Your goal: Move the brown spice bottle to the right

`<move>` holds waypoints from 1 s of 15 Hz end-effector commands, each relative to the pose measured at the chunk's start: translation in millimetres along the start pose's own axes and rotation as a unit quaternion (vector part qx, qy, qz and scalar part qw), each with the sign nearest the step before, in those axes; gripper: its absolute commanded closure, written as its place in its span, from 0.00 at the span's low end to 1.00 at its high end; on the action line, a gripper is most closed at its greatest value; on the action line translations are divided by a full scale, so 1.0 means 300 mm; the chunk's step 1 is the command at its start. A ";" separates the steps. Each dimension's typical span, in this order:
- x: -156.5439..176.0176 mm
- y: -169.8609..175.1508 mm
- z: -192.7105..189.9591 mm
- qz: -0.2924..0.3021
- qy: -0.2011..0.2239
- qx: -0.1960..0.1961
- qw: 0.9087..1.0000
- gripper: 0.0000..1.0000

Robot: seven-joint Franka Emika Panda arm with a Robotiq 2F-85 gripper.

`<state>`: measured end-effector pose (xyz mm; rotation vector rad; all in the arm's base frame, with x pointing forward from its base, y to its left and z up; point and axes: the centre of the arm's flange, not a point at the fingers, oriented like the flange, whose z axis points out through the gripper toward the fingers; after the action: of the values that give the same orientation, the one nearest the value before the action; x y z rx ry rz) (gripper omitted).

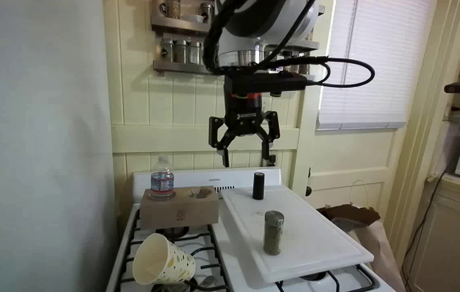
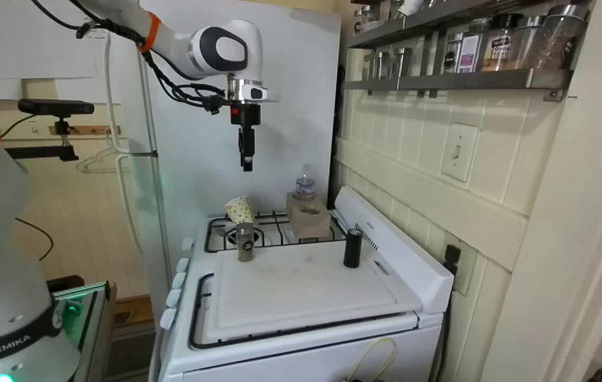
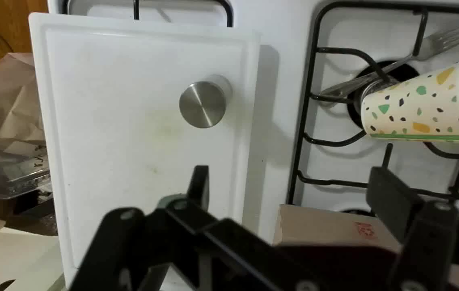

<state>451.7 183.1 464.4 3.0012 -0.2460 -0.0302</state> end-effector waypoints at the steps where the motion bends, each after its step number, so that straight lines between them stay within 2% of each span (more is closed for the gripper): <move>1: 0.000 0.000 0.000 0.000 0.000 0.000 1.000 0.00; 5: -0.035 0.009 0.038 0.009 0.003 0.010 1.000 0.00; 8: -0.090 0.047 0.101 0.008 0.008 0.035 0.999 0.00; 11: -0.139 0.100 0.141 0.014 0.040 0.058 0.997 0.00; 15: -0.182 0.191 0.176 0.027 0.075 0.068 0.994 0.00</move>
<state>418.7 150.8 424.9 3.0815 -0.3056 0.1456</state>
